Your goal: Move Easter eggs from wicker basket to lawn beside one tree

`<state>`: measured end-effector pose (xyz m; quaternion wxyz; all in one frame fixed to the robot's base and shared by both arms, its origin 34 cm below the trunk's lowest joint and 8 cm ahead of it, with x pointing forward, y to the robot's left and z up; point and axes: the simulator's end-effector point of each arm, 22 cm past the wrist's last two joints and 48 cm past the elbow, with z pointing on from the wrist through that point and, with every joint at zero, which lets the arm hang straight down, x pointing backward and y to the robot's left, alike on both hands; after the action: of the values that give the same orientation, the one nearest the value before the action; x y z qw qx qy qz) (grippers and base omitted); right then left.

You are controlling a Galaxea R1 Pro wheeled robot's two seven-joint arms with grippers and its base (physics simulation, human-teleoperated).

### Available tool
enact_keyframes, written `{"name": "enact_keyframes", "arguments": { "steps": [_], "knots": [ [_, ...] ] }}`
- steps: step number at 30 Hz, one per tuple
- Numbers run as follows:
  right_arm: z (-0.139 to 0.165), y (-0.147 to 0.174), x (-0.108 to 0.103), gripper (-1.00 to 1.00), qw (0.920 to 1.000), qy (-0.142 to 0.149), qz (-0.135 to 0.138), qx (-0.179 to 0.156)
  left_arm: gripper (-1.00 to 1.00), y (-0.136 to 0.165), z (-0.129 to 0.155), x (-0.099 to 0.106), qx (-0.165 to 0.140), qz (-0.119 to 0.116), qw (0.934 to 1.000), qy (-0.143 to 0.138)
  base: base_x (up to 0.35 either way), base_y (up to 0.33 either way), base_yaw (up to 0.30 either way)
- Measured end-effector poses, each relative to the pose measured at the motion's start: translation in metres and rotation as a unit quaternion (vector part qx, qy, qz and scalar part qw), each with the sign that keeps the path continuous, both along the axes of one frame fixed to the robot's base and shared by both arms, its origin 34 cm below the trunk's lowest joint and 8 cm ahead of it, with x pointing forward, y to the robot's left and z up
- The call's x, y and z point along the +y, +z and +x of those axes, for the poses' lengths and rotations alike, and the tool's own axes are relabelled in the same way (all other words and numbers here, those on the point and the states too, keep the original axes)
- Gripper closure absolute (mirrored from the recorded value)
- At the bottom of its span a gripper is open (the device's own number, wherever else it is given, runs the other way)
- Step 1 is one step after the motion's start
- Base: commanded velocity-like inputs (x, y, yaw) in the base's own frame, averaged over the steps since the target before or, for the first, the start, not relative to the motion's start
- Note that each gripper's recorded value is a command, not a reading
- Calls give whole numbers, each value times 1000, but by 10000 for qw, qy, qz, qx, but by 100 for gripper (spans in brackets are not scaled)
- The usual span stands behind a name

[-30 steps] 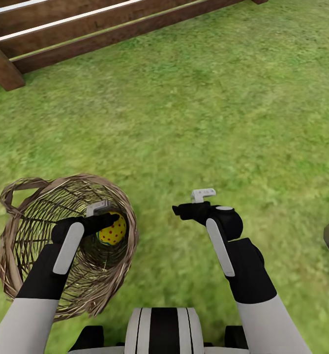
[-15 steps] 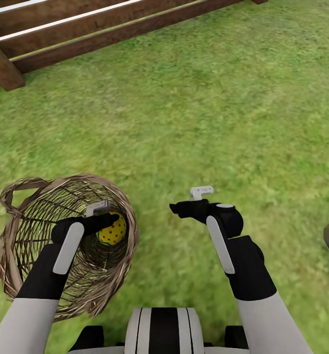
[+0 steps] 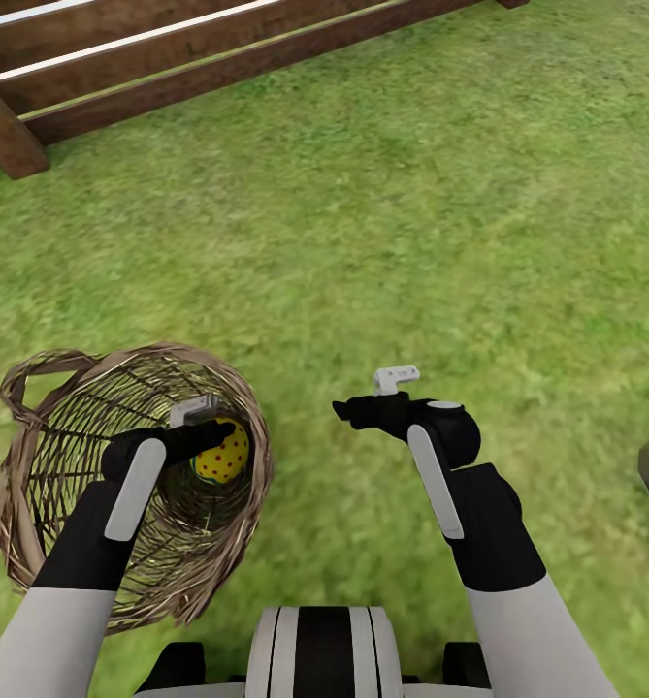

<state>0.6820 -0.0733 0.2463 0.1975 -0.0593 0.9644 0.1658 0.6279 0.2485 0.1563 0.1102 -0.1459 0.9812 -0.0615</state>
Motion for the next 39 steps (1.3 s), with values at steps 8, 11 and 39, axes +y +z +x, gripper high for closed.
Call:
{"name": "enact_keyframes", "arguments": {
  "steps": [8,11,39],
  "knots": [
    [0,0,0,-100,10000,-3,0,0,-100,0,0,0,-6,-7,10000,0,0,0,0],
    [0,0,0,-100,10000,-3,0,0,100,0,0,-1,1,-13,10000,2,0,0,0],
    [1,1,0,-100,10000,-16,13,-5,100,-2,-4,-1,38,-46,10000,20,0,0,0]
  ]
}}
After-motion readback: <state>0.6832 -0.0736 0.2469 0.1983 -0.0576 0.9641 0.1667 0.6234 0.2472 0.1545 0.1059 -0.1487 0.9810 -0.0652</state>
